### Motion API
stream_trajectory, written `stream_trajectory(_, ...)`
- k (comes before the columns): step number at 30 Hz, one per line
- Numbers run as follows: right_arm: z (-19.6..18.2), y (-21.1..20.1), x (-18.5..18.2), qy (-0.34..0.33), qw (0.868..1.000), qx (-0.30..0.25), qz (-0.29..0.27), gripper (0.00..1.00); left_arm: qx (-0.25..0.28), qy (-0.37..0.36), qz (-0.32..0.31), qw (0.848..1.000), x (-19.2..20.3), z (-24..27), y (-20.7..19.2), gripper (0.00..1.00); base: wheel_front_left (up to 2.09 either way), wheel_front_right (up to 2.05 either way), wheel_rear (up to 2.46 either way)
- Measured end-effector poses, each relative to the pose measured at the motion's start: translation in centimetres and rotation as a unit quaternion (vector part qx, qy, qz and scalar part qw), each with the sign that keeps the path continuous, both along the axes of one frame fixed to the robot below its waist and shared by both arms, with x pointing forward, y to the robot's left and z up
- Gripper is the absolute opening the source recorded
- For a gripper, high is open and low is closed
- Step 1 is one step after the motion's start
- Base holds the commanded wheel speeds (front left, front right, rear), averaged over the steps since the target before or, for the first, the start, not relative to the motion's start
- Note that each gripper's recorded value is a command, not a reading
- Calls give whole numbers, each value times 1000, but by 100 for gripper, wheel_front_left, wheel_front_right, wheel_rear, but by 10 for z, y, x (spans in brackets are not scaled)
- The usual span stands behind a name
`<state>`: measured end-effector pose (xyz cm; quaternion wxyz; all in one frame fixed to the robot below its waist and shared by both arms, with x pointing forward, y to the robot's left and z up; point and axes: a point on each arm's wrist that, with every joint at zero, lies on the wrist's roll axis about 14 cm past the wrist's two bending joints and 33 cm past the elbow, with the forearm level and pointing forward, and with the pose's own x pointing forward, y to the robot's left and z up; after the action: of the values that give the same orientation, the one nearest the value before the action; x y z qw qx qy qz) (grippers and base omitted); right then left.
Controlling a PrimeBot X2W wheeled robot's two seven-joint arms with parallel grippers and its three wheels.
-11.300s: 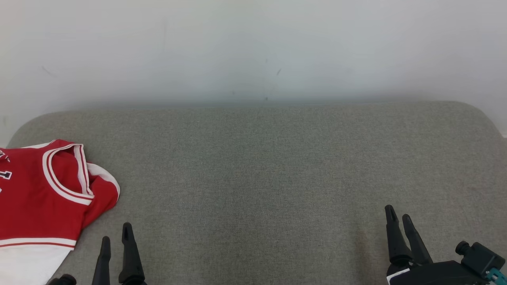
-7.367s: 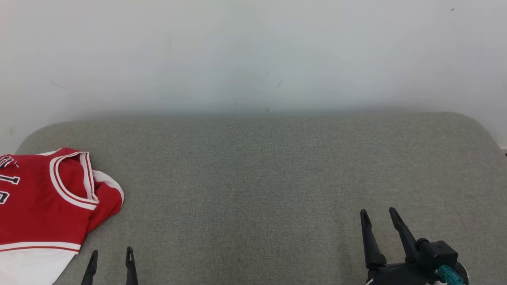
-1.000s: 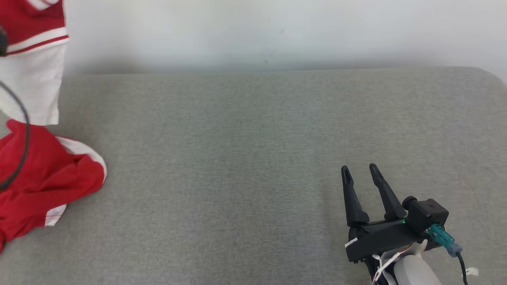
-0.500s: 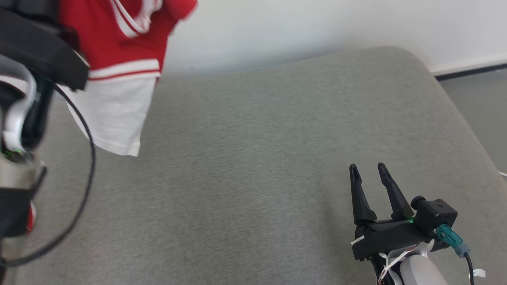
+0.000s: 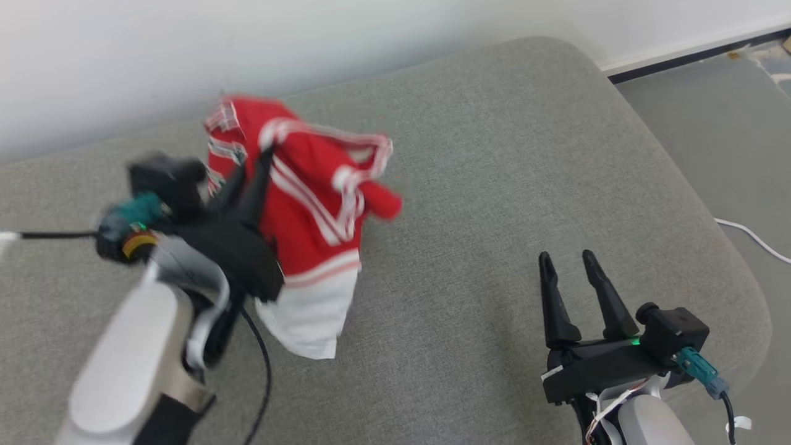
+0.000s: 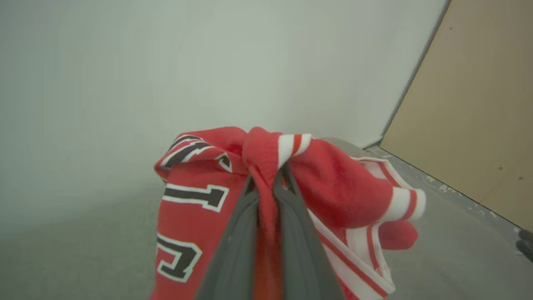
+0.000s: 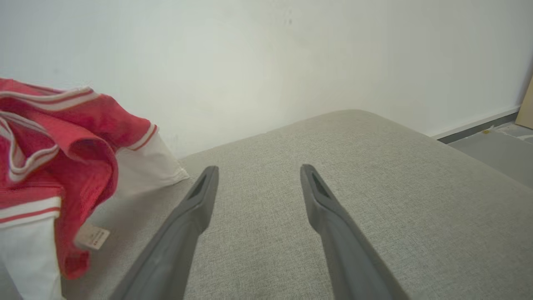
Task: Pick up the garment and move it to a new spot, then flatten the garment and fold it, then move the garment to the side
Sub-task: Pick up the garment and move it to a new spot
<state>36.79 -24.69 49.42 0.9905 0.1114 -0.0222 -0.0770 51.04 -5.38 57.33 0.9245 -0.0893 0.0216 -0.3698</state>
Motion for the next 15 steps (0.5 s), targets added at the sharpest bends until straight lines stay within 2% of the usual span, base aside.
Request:
stream_trajectory(2, -2, 1, 1, 3, 1000, 0, 2, 100, 39, 19, -7, 999, -5, -34, -3, 0, 0, 0, 0)
stream_trajectory(5, -2, 2, 2, 3, 1000, -1, 5, 100, 44, 53, -10, 998, -11, -58, -5, 0, 0, 0, 0)
stream_trajectory(9, 2, 5, 6, -2, 1000, -4, 11, 100, 99, 79, -21, 992, -25, -102, -8, 0, 0, 0, 0)
stream_trajectory(12, 3, 6, 7, -2, 1000, -5, 13, 100, 106, 95, -23, 990, -31, -116, -10, 0, 0, 0, 0)
stream_trajectory(13, 3, 7, 7, -2, 1000, -7, 14, 100, 103, 89, -24, 990, -31, -115, -11, 36, 0, 0, 0)
stream_trajectory(14, 3, 7, 7, -3, 1000, -7, 14, 100, 100, 81, -23, 991, -29, -111, -12, 82, 0, 0, 0)
stream_trajectory(15, 4, 7, 8, -4, 1000, -7, 15, 100, 92, 72, -19, 993, -27, -103, -13, 100, 0, 0, 0)
